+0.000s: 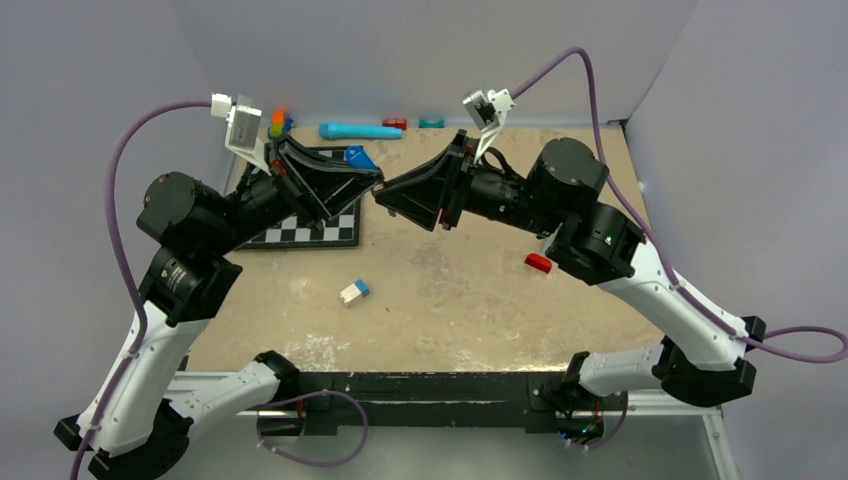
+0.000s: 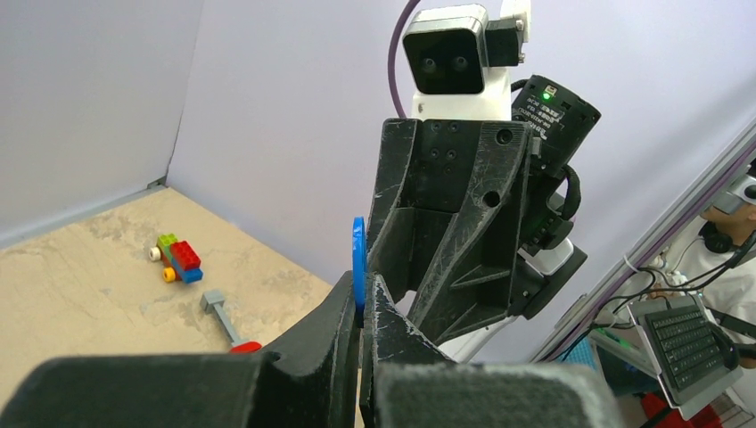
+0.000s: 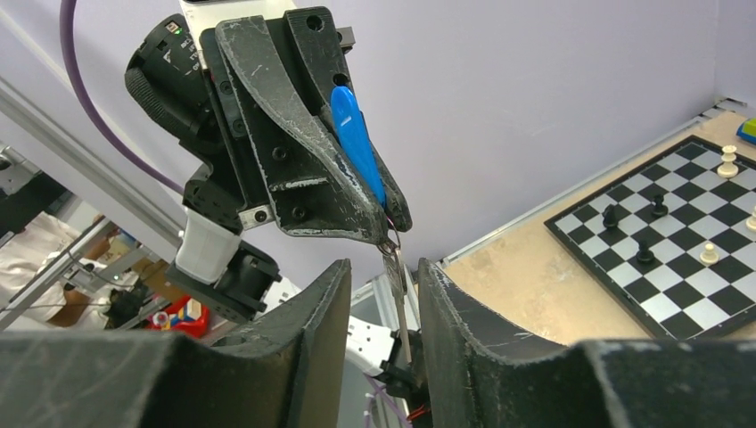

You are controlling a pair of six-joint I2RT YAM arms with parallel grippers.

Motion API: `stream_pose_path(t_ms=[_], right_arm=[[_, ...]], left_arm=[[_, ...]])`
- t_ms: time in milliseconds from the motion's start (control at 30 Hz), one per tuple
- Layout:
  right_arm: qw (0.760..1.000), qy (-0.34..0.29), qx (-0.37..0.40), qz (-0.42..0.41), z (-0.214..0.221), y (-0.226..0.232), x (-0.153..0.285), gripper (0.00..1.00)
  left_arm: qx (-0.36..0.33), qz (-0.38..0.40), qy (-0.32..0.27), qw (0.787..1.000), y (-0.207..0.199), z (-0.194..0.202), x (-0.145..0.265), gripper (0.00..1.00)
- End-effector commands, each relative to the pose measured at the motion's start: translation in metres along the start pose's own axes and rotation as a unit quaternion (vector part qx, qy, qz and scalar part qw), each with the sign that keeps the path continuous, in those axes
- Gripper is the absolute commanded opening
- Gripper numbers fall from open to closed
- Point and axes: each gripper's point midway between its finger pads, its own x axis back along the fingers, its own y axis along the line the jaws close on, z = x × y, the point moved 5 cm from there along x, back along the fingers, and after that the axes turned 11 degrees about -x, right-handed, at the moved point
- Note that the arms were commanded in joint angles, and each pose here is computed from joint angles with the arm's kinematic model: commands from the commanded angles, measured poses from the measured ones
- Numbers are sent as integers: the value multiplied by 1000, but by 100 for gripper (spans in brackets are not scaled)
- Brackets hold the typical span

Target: Remove the keys from the keyring

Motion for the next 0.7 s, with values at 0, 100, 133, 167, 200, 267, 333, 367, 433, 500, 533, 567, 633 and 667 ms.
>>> stream_pose_path(t_ms=[0,100,133,167,200,267,333,367,433,500,533,567,633,667], right_arm=[[999,-29,12,-19,-16,12,0,35],[999,-29,11,-18,-15,12,-2,26],[999,-28,10,-17,-15,10,-2,23],[999,-28,9,-17,-14,10,-3,21],[999,-27,9,-15,-14,9,-4,21],[1000,-27,8,-15,-13,8,-5,21],[1000,-25,7,-14,-12,8,-6,22],[1000,-25,7,-13,-12,7,-6,25],[1000,-25,8,-14,-13,9,-5,36],[1000,-26,10,-14,-15,10,-3,42],[999,-28,12,-13,-16,10,-3,43],[999,-30,15,-14,-17,11,-2,43],[999,-34,17,-13,-19,12,-1,40],[999,-36,18,-13,-21,13,0,38]], left_arm=[[-4,7,-25,1000,-5,-11,1,0],[-4,7,-25,1000,-6,-11,1,0],[-4,7,-26,1000,-6,-11,1,0],[-4,7,-26,1000,-6,-11,1,0],[-4,8,-26,1000,-6,-12,2,0],[-4,7,-26,1000,-6,-11,2,0],[-4,7,-25,1000,-6,-10,3,0],[-4,6,-25,1000,-6,-10,3,0],[-5,6,-26,1000,-7,-11,4,0],[-6,6,-26,1000,-7,-11,5,0],[-6,6,-26,1000,-7,-11,5,0],[-6,5,-25,1000,-7,-11,5,0],[-6,7,-25,1000,-8,-11,5,0],[-5,7,-25,1000,-8,-11,5,0]])
